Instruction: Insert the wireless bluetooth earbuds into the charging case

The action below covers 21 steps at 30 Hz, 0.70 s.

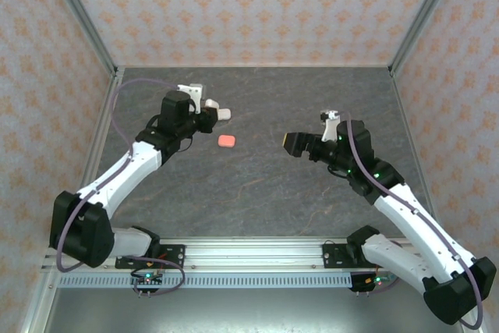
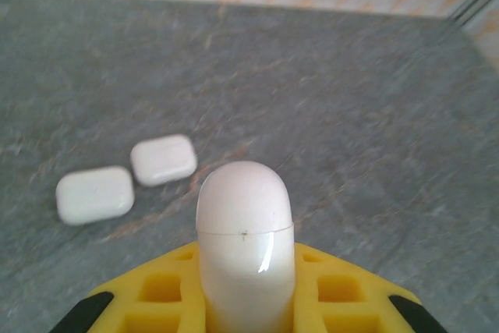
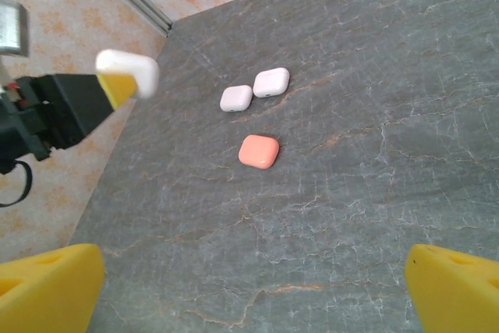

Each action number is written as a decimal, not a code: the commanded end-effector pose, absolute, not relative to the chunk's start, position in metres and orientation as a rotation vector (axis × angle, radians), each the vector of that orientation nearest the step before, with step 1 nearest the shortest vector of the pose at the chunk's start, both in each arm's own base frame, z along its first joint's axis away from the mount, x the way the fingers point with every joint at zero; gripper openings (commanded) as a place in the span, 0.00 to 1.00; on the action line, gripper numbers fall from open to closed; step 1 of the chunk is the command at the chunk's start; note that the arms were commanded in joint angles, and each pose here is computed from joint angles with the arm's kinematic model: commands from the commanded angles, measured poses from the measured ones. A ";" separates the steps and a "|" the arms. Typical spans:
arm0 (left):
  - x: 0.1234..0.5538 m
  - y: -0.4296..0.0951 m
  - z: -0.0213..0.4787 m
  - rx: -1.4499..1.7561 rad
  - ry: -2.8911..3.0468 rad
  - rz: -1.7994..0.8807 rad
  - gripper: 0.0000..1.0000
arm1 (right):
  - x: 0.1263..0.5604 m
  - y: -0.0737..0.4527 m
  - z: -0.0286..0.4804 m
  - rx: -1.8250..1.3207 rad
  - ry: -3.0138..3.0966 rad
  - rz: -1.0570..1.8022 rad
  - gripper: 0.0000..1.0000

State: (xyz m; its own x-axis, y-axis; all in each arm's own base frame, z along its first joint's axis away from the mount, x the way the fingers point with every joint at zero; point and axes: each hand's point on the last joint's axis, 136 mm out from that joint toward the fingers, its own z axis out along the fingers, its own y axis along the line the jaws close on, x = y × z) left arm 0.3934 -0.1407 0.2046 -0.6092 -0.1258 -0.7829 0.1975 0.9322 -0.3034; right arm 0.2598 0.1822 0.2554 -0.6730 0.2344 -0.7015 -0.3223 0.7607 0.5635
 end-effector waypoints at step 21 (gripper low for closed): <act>0.414 -0.114 0.080 -0.094 2.538 -0.472 0.00 | 0.265 0.181 0.240 -0.012 2.185 0.851 0.99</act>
State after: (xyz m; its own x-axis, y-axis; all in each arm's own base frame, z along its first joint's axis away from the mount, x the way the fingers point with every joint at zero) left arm 0.4098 -0.1147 0.0779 -0.8424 -0.1583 -0.5151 0.0299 0.9406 -0.3381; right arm 0.2643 0.1840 0.2449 -0.6988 0.2387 -0.6743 -0.2902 0.7670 0.5722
